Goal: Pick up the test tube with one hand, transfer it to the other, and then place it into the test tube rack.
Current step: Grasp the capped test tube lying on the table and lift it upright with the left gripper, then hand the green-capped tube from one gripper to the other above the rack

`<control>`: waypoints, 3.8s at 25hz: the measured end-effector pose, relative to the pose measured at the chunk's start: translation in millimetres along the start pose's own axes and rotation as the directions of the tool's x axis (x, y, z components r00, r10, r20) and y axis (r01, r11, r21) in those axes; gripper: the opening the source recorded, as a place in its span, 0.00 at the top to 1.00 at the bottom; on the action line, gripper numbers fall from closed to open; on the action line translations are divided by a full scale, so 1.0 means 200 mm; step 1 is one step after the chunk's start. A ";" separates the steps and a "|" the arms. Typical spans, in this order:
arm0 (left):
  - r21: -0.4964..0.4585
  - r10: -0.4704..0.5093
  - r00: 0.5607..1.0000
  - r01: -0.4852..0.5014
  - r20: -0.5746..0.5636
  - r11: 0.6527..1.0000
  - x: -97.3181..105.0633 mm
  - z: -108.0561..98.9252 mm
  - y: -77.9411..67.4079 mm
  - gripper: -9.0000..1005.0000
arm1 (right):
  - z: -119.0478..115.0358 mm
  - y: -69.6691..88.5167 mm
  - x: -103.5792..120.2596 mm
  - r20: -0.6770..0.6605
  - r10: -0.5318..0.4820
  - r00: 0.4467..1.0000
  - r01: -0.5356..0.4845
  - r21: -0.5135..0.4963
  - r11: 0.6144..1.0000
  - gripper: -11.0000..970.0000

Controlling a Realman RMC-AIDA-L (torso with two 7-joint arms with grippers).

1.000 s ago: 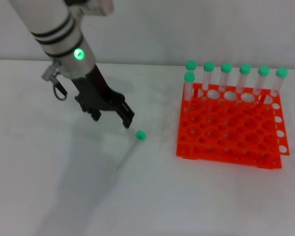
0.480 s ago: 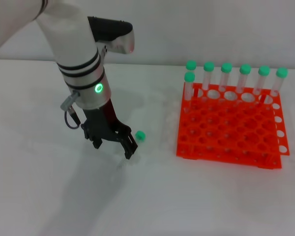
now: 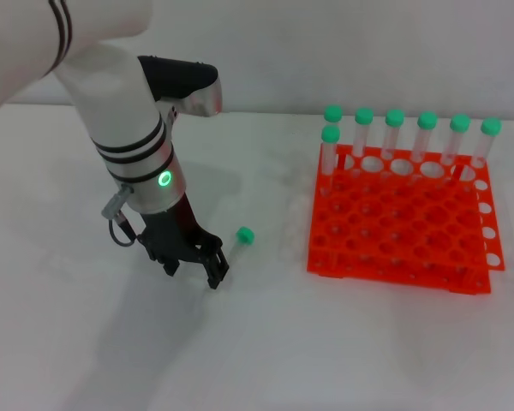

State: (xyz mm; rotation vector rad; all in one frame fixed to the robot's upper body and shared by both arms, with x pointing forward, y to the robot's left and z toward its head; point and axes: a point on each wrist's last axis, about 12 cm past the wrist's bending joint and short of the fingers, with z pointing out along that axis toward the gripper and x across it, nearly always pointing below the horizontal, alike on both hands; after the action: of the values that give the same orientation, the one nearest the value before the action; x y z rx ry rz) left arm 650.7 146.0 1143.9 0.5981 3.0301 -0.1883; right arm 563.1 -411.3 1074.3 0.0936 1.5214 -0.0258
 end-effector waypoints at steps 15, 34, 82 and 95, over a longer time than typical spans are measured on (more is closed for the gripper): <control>0.014 0.041 0.999 -0.041 0.027 0.999 -0.01 0.06 -0.06 0.41 | 0.00 0.01 0.00 -0.003 -0.002 1.000 0.002 -0.007 1.000 0.13; 0.022 0.070 0.997 -0.070 0.013 0.997 0.00 0.08 -0.10 0.70 | -0.01 -0.01 0.01 -0.003 0.001 1.000 -0.001 0.009 1.000 0.13; 0.230 -0.200 0.114 -0.435 0.973 0.871 0.16 0.21 -0.10 0.80 | 0.02 -0.09 -0.32 -0.049 0.218 0.975 -0.216 -0.456 0.863 0.13; -0.102 0.189 0.058 -0.668 0.980 0.737 0.06 0.22 -0.55 0.80 | 0.02 0.23 -0.46 -0.098 0.052 0.994 -0.110 -0.835 0.539 0.13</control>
State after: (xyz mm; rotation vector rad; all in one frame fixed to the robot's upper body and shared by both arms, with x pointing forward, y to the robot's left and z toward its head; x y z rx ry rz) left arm 598.7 43.4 1112.1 0.9321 1.3921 -0.8005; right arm 566.8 -370.5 1168.4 -0.6319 1.4404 0.8091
